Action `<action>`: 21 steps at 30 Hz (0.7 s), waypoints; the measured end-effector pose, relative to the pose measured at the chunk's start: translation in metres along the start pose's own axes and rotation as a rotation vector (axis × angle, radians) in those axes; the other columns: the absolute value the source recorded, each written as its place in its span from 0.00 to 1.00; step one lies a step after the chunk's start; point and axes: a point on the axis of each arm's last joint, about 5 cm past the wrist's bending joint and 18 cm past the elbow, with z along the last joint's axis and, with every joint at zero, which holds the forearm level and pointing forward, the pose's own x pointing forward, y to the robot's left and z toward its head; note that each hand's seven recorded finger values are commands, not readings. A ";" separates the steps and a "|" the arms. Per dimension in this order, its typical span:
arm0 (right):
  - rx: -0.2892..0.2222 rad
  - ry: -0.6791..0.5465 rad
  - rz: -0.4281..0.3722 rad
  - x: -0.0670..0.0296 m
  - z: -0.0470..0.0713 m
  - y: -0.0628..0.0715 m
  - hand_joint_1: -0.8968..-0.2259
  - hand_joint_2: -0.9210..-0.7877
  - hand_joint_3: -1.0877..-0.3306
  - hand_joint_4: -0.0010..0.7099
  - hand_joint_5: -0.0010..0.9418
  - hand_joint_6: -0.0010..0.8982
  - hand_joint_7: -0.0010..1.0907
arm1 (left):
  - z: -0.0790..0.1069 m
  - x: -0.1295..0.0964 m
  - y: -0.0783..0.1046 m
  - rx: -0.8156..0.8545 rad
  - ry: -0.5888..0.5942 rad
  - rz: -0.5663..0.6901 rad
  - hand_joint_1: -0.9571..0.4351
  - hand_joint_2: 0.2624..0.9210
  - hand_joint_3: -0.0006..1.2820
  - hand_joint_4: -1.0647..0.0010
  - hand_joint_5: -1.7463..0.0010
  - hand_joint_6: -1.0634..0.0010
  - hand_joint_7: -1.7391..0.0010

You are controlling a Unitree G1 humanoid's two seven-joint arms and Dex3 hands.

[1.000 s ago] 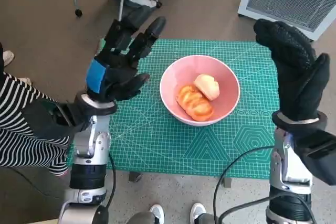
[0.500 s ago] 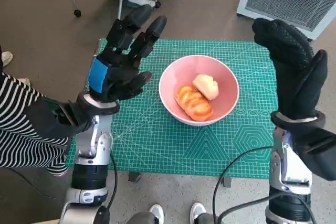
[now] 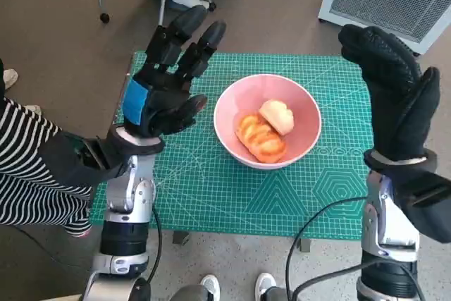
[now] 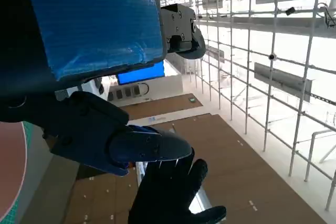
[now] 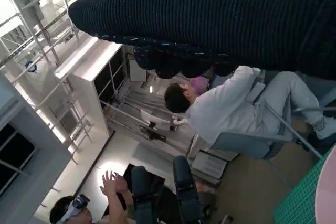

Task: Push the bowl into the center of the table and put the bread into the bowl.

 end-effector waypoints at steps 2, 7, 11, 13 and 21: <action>0.000 0.001 0.001 0.0000 0.000 0.000 0.19 0.00 0.42 0.28 0.00 0.04 0.54 | 0.000 0.000 0.000 0.001 0.001 0.001 0.25 1.00 0.25 0.84 1.00 1.00 0.68; 0.000 0.001 0.004 0.0000 0.000 0.000 0.18 0.00 0.42 0.28 0.00 0.04 0.54 | 0.000 0.000 0.000 0.003 0.002 0.006 0.25 1.00 0.25 0.84 1.00 1.00 0.69; 0.001 0.005 0.008 -0.0002 -0.001 0.000 0.16 0.00 0.42 0.28 0.00 0.04 0.54 | 0.000 0.000 0.000 0.005 0.003 0.008 0.26 1.00 0.24 0.84 1.00 1.00 0.69; 0.001 0.008 0.009 -0.0004 -0.002 0.000 0.15 0.00 0.42 0.28 0.00 0.04 0.54 | 0.000 0.000 0.000 0.006 0.003 0.008 0.27 1.00 0.24 0.84 1.00 1.00 0.70; 0.003 0.019 0.014 -0.0012 -0.004 0.000 0.14 0.00 0.42 0.28 0.00 0.04 0.54 | 0.000 0.001 -0.001 0.014 0.007 0.003 0.27 1.00 0.24 0.85 1.00 1.00 0.70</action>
